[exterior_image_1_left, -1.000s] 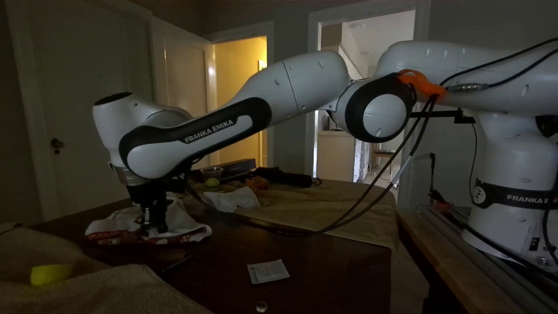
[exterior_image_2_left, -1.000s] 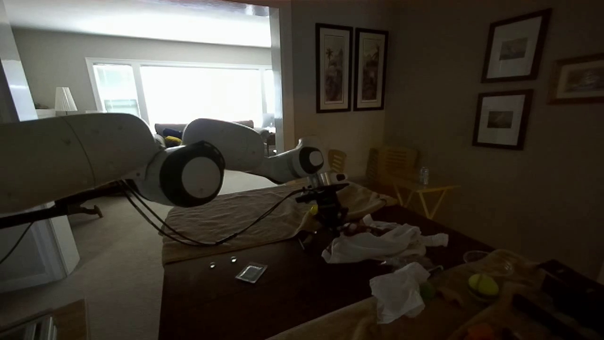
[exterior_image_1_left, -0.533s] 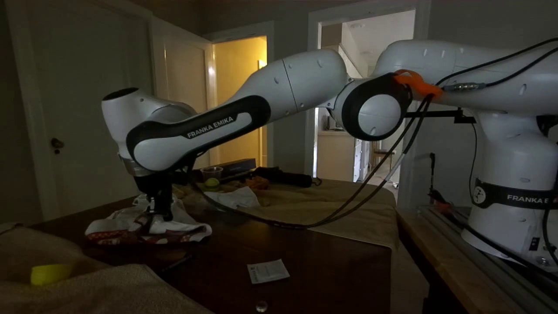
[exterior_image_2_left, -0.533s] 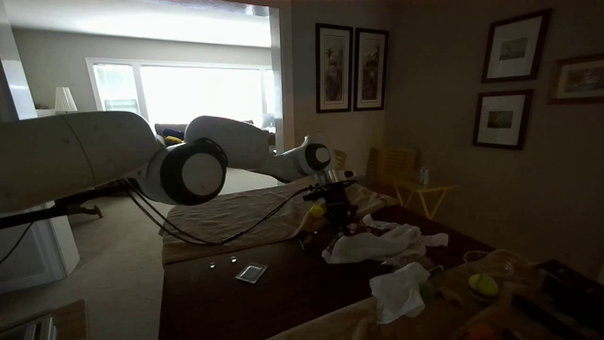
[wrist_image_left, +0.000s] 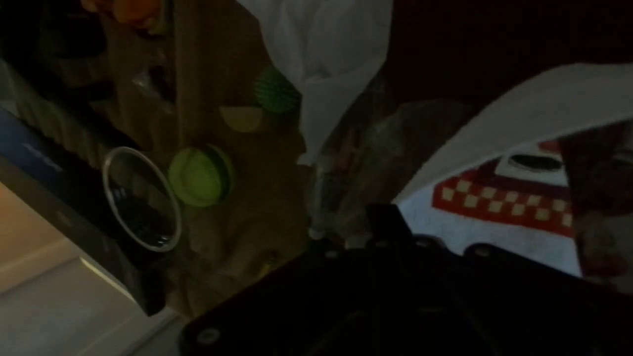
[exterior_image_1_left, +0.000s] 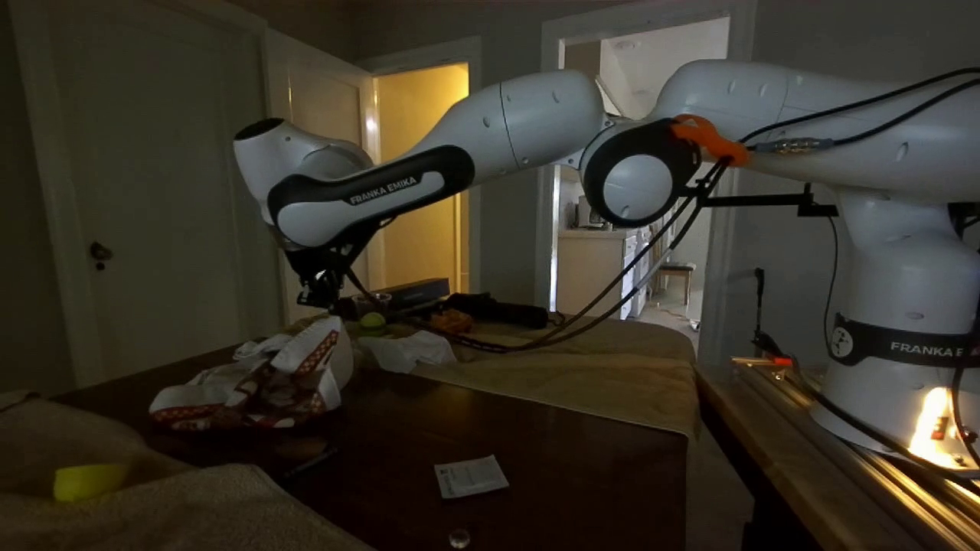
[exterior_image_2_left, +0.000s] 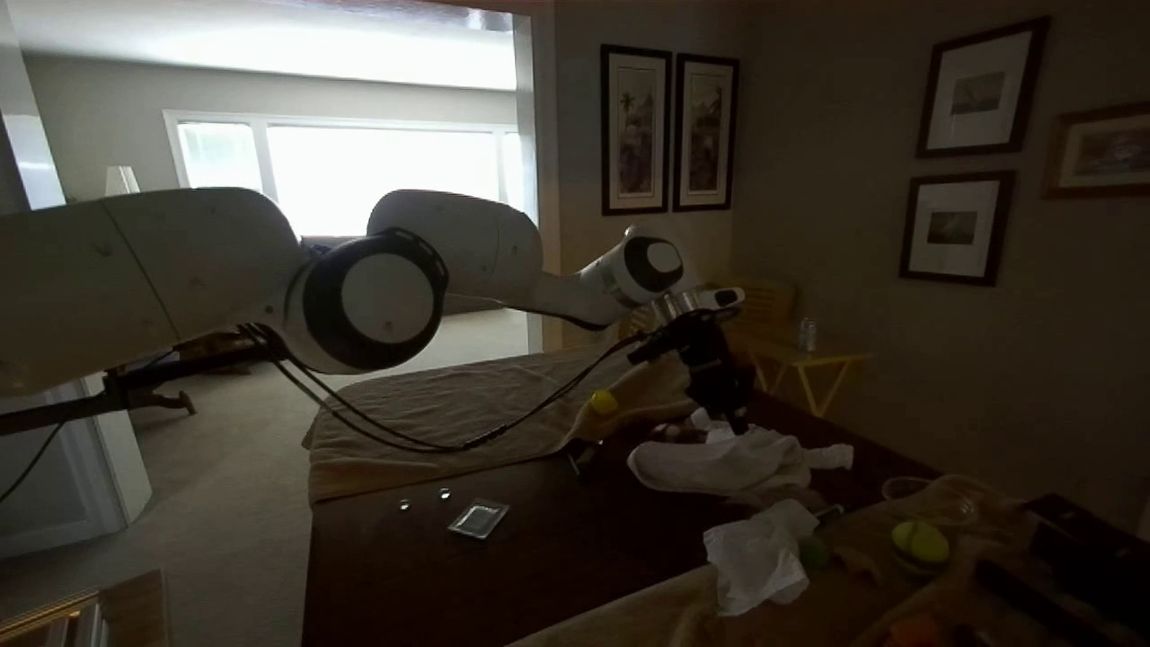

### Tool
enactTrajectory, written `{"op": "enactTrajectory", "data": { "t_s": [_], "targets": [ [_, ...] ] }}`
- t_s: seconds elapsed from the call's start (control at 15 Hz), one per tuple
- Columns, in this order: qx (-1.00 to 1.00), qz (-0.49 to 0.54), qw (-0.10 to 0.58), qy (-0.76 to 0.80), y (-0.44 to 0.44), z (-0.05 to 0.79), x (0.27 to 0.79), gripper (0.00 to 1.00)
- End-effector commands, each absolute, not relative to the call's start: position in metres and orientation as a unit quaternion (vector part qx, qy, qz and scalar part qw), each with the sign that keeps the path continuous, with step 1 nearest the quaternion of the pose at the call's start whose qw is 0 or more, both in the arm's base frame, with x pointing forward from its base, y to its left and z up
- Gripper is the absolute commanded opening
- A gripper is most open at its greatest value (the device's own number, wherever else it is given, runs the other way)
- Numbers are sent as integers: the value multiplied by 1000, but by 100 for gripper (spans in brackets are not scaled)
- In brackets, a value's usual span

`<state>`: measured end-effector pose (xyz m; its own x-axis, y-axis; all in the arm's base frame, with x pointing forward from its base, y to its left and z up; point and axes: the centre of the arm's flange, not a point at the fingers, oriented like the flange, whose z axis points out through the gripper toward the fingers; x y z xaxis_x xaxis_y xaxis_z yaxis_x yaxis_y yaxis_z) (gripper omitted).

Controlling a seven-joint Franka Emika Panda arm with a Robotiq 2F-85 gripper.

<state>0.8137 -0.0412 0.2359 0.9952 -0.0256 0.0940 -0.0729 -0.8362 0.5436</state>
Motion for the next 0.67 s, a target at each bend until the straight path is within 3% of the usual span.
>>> {"op": "enactTrajectory", "data": {
  "t_s": [0.0, 0.6],
  "targets": [
    [944, 45, 313, -97, -67, 262, 813, 0],
    [940, 34, 275, -197, -135, 242, 819, 0]
  ]
}}
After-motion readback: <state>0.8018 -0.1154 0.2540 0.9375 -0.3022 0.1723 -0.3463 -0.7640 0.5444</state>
